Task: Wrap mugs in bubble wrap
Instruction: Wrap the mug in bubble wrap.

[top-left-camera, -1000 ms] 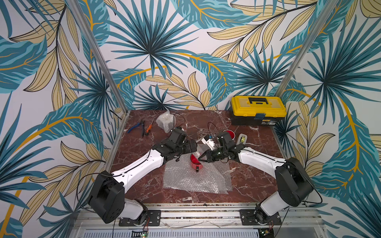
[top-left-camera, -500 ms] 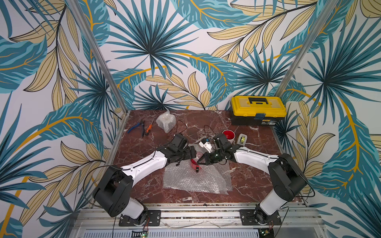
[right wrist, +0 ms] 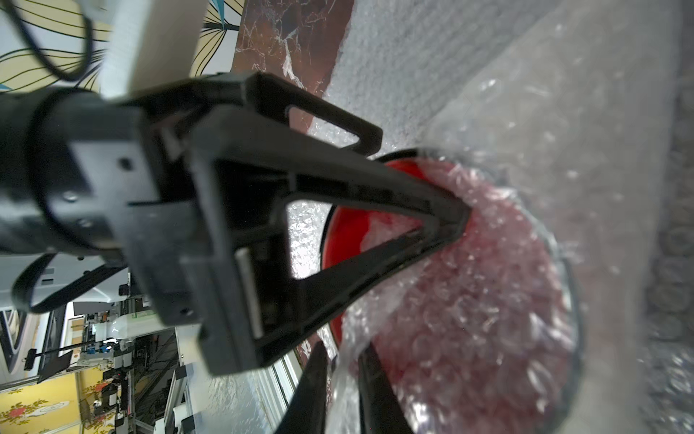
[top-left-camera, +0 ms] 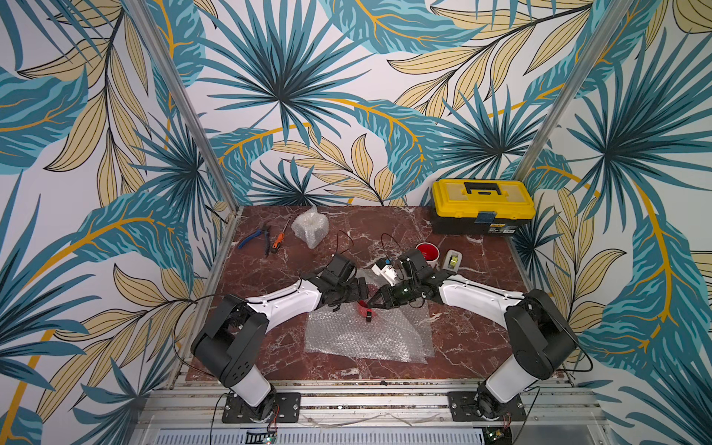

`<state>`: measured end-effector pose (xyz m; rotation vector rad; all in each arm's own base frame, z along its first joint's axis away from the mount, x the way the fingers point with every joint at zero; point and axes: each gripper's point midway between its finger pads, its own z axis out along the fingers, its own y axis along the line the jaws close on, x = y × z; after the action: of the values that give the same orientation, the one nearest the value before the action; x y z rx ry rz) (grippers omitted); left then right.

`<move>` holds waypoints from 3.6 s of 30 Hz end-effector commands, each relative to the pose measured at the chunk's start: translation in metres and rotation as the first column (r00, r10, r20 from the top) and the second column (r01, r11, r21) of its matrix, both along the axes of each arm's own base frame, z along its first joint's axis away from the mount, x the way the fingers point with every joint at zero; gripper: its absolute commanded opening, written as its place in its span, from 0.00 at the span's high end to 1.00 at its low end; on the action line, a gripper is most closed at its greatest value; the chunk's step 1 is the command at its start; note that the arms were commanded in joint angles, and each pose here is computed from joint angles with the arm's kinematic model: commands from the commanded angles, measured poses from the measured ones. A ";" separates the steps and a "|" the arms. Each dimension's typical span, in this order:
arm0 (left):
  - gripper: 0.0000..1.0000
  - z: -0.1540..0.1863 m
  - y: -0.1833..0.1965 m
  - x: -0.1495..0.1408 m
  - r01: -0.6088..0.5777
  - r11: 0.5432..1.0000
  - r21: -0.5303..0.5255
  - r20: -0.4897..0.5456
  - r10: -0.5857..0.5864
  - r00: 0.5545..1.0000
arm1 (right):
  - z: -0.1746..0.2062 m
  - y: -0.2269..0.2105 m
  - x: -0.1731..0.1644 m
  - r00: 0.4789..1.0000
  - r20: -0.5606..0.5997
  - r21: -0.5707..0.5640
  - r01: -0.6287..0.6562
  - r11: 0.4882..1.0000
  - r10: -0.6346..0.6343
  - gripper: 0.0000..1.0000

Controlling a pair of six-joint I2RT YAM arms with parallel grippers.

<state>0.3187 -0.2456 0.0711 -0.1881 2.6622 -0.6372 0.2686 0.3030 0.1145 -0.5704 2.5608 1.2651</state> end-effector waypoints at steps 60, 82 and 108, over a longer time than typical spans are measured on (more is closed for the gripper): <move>0.04 -0.041 0.003 -0.019 -0.022 0.999 0.047 -0.087 0.026 0.996 | 0.035 -0.057 -0.030 0.911 0.209 -0.131 0.387 0.913 -0.357 0.92; 0.05 -0.005 0.017 -0.020 -0.046 0.998 0.045 0.011 0.045 0.999 | -0.010 0.016 0.044 0.926 0.107 -0.179 0.375 0.909 -0.361 1.00; 0.03 0.044 0.038 -0.037 -0.036 0.999 -0.029 0.174 0.041 0.984 | -0.039 0.025 0.036 0.935 -0.081 -0.343 0.299 0.891 -0.345 0.91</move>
<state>0.2802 -0.2011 0.1214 -0.2262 2.4651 -0.6343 0.3195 0.3334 0.0953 -0.1118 2.7405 0.8367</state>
